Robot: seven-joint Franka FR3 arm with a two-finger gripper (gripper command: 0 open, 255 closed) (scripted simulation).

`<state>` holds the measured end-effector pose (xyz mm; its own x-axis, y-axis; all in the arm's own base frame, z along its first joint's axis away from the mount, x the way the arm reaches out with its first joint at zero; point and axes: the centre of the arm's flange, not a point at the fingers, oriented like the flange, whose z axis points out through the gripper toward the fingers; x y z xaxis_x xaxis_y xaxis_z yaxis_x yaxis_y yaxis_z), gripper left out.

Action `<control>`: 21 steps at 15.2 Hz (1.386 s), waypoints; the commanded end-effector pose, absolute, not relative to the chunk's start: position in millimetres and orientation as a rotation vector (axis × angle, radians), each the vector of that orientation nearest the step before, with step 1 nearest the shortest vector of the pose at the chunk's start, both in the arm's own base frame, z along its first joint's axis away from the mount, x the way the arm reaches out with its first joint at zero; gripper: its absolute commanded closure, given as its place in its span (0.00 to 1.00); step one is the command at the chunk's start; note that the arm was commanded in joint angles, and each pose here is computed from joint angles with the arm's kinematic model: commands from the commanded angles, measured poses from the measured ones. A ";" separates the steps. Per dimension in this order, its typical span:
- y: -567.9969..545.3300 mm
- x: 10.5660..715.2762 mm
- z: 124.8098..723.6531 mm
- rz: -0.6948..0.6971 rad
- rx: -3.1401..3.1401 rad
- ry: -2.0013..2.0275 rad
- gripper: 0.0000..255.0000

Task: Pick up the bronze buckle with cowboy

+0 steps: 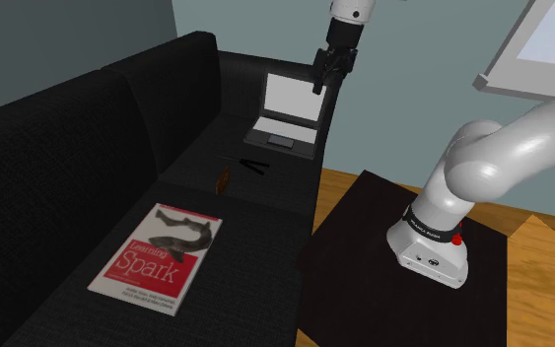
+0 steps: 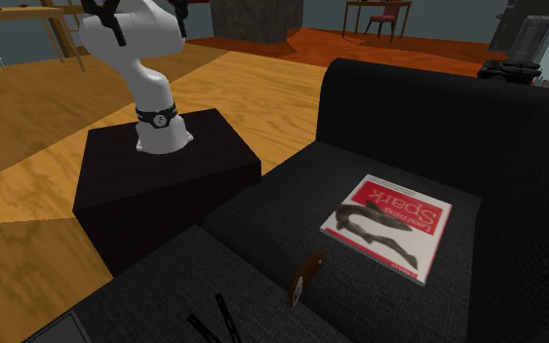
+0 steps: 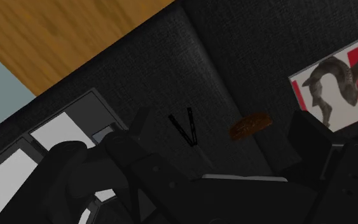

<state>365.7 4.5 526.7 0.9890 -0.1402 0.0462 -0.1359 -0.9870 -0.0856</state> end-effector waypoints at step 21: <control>76.6 557.5 314.7 -0.051 -3.085 -0.009 0.00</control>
